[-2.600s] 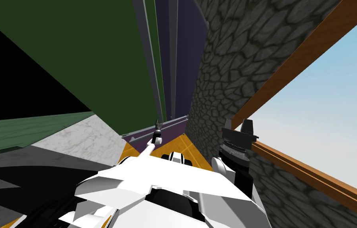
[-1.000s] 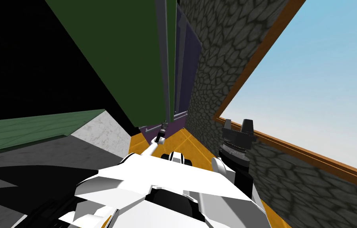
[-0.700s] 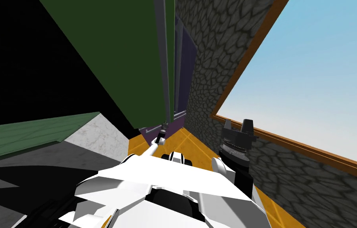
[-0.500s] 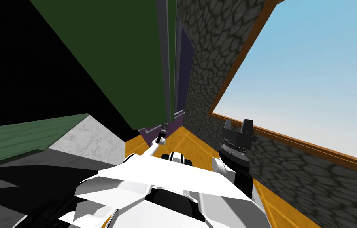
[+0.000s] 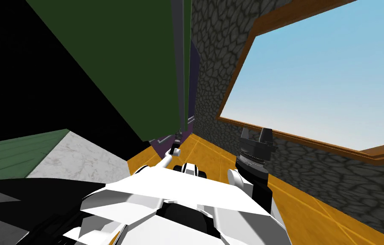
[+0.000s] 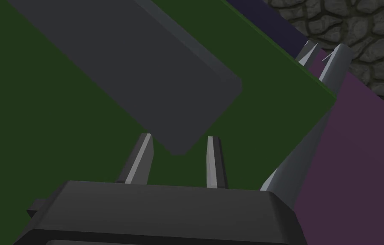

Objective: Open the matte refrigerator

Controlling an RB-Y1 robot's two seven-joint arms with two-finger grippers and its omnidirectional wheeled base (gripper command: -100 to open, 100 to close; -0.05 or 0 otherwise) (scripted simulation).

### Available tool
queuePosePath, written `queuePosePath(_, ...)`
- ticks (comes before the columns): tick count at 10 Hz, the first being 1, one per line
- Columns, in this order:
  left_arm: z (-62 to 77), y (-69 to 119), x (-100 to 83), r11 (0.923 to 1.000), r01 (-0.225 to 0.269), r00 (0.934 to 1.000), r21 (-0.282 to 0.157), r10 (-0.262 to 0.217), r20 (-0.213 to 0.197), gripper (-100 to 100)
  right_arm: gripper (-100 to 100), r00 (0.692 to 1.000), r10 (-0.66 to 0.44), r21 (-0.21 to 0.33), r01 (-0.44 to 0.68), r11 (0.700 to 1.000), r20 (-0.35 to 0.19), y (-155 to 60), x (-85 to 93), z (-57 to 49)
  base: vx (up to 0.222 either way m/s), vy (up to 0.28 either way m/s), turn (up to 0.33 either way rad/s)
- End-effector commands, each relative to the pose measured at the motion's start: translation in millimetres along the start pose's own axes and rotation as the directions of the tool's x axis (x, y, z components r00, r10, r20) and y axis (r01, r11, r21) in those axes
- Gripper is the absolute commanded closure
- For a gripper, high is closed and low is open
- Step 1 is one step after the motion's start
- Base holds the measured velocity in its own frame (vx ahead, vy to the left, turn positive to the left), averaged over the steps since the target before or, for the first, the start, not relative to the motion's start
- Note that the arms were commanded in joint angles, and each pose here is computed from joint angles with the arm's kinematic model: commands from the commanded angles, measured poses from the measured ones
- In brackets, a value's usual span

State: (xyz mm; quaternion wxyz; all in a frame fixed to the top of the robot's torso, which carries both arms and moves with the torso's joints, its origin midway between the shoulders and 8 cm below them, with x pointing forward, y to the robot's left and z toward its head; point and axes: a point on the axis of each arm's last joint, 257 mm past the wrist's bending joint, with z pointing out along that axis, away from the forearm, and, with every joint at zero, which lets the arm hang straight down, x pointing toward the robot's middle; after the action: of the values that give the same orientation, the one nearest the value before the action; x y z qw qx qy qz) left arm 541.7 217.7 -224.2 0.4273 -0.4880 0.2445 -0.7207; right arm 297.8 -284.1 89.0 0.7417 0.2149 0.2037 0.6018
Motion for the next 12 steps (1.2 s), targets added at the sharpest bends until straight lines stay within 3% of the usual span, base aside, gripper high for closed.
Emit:
queuePosePath(1,3.8,-1.9,15.5,0.9995,-0.002,1.0,0.032,0.002,0.006,100,0,1.0,0.0,0.0,0.0,1.0,0.0,0,0.0,0.0,-0.209,0.201,-0.394)
queuePosePath(5,2.3,0.1,22.2,0.9986,-0.026,0.9992,0.045,0.024,0.033,100,0,1.0,0.0,0.0,0.0,1.0,0.0,0,0.0,0.0,-0.207,0.133,-0.311)
queuePosePath(6,-3.1,4.2,10.9,0.9993,-0.026,0.9987,0.026,0.025,0.045,100,0,1.0,0.0,0.0,0.0,1.0,0.0,0,0.0,0.0,-0.101,0.064,-0.109)
queuePosePath(7,-2.7,10.0,19.7,0.9999,-0.011,0.9998,0.007,0.011,0.014,100,0,1.0,0.0,0.0,0.0,1.0,0.0,0,-0.1,-0.1,-0.173,0.099,-0.252)
queuePosePath(8,-2.7,10.0,19.7,0.9999,-0.011,0.9998,0.007,0.011,0.014,100,0,1.0,0.0,0.0,0.0,1.0,0.0,0,0.0,0.0,-0.211,0.145,-0.183)
queuePosePath(12,1.9,15.4,38.9,0.9996,0.023,0.9982,-0.019,-0.024,-0.054,100,0,1.0,0.0,0.0,0.0,1.0,0.0,0,0.0,0.0,-0.186,0.113,-0.183)
